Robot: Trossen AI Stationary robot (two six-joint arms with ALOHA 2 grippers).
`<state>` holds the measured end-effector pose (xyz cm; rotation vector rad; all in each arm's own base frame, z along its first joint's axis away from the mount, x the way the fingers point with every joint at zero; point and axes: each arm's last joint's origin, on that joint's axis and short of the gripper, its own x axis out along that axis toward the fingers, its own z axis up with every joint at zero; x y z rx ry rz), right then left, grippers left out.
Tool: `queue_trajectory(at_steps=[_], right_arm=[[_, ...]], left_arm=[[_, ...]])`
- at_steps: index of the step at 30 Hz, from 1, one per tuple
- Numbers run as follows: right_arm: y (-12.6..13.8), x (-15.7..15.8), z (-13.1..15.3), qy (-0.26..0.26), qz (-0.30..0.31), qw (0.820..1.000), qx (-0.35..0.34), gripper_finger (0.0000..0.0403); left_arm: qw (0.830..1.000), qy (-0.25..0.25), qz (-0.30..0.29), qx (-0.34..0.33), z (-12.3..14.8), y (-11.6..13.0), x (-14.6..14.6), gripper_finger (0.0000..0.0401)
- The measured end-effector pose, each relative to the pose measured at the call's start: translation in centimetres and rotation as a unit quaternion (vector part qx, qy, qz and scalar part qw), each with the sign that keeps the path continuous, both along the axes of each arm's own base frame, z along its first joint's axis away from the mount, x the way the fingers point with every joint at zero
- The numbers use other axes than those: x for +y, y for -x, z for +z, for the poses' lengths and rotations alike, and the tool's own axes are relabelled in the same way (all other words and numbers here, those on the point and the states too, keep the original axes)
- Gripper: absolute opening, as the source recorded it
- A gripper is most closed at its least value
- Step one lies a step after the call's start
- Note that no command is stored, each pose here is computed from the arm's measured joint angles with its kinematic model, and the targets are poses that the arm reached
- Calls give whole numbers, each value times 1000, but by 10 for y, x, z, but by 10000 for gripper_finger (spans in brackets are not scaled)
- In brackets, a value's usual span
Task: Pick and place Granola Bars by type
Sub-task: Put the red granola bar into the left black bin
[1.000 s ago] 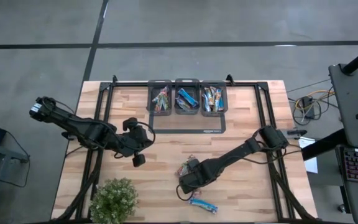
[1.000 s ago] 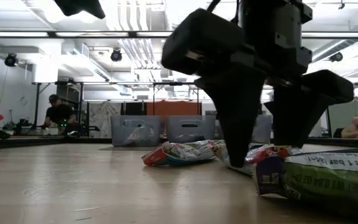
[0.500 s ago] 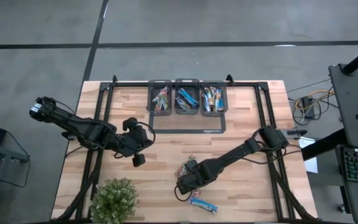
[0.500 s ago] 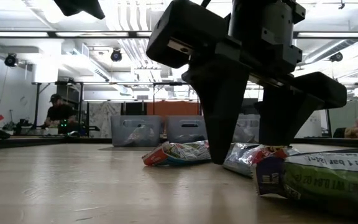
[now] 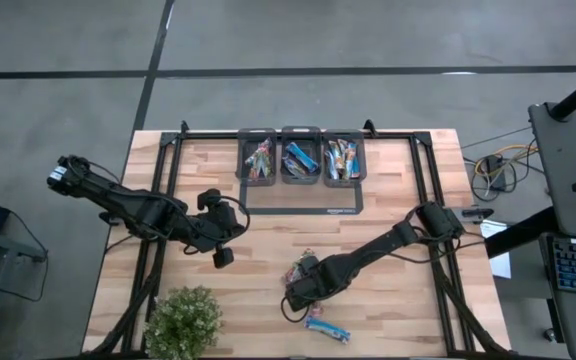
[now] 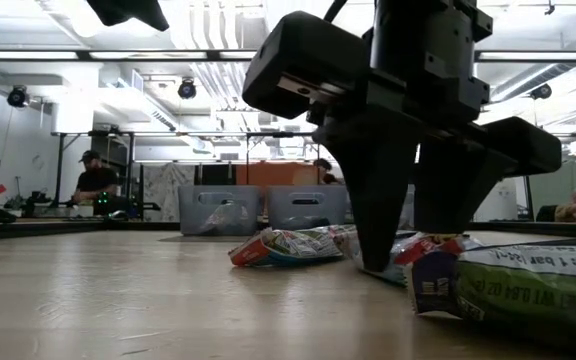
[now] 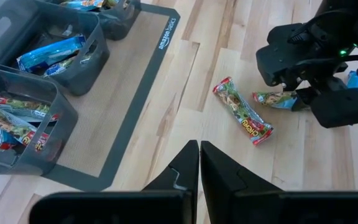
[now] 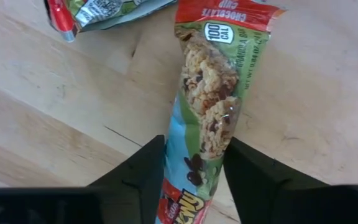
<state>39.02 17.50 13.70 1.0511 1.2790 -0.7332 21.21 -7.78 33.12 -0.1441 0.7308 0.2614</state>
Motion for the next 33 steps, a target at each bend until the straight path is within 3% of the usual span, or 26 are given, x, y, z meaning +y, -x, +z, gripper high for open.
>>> queue_trajectory(at_steps=[12, 20, 33], right_arm=[[2, -2, -1, 5, -3, 1000, 11, 76], [6, -5, 7, 22, -6, 1000, 8, 57], [23, -27, 83, 46, 17, 997, -63, 56]], left_arm=[[1000, 0, 0, 0, 0, 0, 0, 0], [1000, 4, 4, -1, 0, 0, 0, 0], [999, -14, 25, -25, 7, 6, 4, 0]])
